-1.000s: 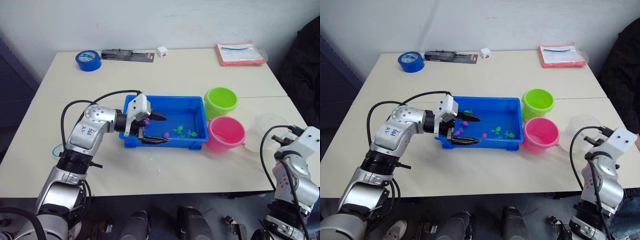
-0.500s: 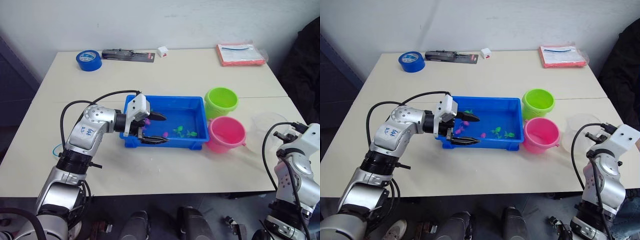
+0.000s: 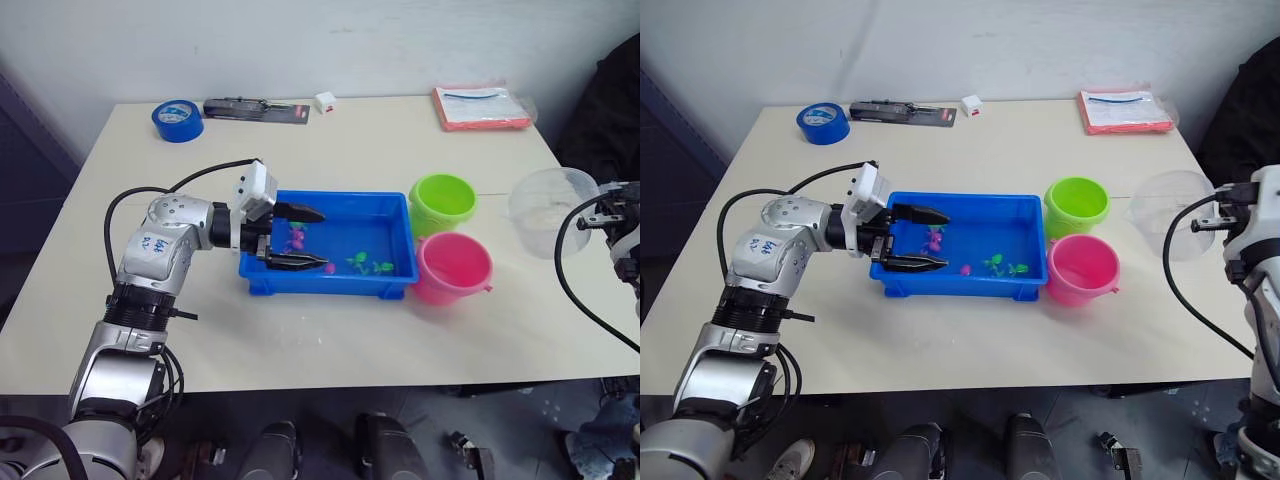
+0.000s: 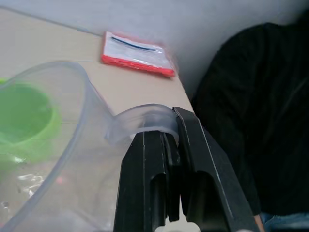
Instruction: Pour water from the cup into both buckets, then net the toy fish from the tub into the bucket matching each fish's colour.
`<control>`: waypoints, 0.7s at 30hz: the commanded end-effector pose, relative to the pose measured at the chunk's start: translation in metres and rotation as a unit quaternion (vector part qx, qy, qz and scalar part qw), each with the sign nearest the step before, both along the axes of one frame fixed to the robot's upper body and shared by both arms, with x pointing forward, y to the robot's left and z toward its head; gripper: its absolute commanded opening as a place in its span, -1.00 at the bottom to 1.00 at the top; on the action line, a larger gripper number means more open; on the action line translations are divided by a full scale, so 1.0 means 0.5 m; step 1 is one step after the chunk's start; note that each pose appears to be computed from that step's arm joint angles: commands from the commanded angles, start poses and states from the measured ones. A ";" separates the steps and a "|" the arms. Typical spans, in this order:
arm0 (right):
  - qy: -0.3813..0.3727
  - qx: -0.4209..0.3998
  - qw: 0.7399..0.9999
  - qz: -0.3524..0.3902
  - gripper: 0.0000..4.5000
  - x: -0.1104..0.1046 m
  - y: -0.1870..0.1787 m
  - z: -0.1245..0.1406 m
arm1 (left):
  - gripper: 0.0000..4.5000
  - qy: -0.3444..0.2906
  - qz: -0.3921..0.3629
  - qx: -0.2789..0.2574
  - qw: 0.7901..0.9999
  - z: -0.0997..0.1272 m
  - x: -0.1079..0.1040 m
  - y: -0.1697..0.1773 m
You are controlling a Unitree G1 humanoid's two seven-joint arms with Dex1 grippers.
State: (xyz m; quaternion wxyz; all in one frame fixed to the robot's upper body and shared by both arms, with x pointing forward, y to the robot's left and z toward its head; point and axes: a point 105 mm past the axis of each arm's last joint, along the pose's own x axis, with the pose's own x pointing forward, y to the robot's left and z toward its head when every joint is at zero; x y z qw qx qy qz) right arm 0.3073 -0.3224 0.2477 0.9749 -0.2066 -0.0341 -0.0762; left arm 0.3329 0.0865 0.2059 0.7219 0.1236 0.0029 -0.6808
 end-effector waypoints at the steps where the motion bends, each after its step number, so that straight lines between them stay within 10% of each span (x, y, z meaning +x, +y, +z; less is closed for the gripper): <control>1: -0.020 -0.101 0.994 0.025 -0.68 -0.003 0.026 0.050 | 1.00 -0.030 -0.008 -0.005 1.000 0.017 0.001 -0.008; 21: -0.014 -0.250 0.967 0.052 -0.68 0.010 0.065 0.045 | 1.00 -0.034 -0.013 -0.006 0.999 0.023 0.001 -0.025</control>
